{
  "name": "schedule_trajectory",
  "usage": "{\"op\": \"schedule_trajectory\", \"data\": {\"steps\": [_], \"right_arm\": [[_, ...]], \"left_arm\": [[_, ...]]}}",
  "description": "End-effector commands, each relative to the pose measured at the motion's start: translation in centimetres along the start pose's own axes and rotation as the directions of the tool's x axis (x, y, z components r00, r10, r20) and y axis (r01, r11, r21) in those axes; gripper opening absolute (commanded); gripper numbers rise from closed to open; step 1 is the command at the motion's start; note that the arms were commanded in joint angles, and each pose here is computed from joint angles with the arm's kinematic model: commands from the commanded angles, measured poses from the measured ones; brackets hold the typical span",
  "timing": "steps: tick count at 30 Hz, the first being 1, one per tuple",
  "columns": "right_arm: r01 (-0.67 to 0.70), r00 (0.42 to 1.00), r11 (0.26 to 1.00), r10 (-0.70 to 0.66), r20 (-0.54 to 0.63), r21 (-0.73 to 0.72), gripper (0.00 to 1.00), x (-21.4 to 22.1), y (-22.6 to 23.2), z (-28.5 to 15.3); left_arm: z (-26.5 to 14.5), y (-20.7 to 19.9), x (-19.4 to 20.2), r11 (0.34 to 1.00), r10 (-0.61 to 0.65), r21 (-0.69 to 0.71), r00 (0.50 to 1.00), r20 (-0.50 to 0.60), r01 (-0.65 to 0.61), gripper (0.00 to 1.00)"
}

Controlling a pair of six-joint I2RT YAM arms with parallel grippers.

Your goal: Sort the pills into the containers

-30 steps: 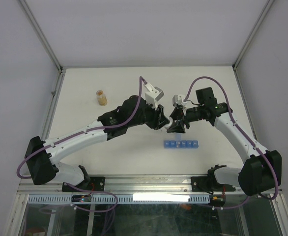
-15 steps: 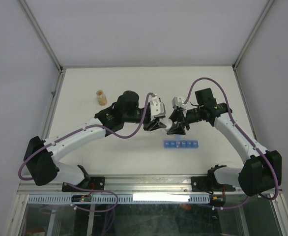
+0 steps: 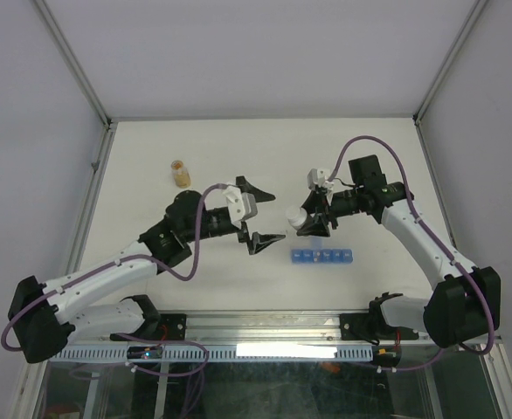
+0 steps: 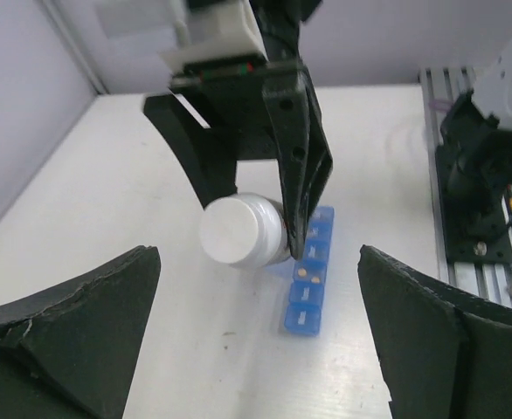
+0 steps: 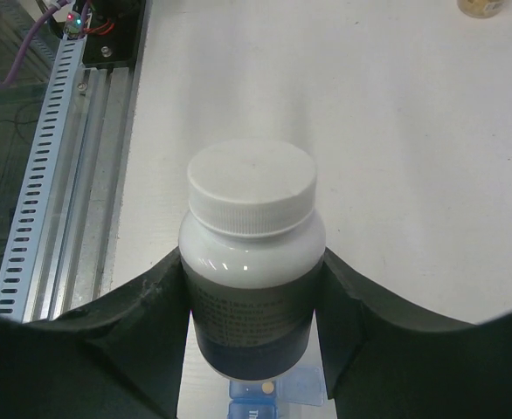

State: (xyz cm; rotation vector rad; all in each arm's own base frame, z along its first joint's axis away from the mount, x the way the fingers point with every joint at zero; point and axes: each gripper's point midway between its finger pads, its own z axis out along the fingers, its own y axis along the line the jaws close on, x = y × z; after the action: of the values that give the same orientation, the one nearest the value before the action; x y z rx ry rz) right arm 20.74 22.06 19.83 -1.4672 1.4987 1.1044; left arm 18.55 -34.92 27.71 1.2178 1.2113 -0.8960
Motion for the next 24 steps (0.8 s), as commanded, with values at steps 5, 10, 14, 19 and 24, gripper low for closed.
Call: {"op": "schedule_trajectory", "data": {"steps": [5,10,14,19,24], "right_arm": [[0.054,0.998,0.998,-0.054,0.029,0.016,0.00,-1.7,-1.0,-0.2],[0.048,0.999,0.999,-0.049,0.023,0.017,0.00,-1.5,-1.1,-0.2],[0.046,0.999,0.999,-0.046,0.020,0.019,0.00,-1.4,-1.2,-0.2],[0.047,0.999,0.999,-0.048,0.018,0.019,0.00,-1.4,-1.2,-0.2],[0.050,0.999,0.999,-0.050,0.019,0.020,0.00,-1.4,-1.2,-0.2]], "left_arm": [[-4.0,1.8,-6.4,0.943,-0.203,-0.188,0.923,0.328,0.274,0.99],[-4.0,1.0,-5.4,0.909,-0.321,-0.149,0.882,0.344,0.389,0.99],[-3.9,1.3,-4.6,0.885,-0.363,-0.167,0.870,0.333,0.434,0.99],[-3.6,1.8,-3.2,0.850,-0.415,-0.204,0.857,0.306,0.485,0.99],[-3.4,1.9,-2.7,0.833,-0.444,-0.209,0.844,0.300,0.512,0.99]]}}
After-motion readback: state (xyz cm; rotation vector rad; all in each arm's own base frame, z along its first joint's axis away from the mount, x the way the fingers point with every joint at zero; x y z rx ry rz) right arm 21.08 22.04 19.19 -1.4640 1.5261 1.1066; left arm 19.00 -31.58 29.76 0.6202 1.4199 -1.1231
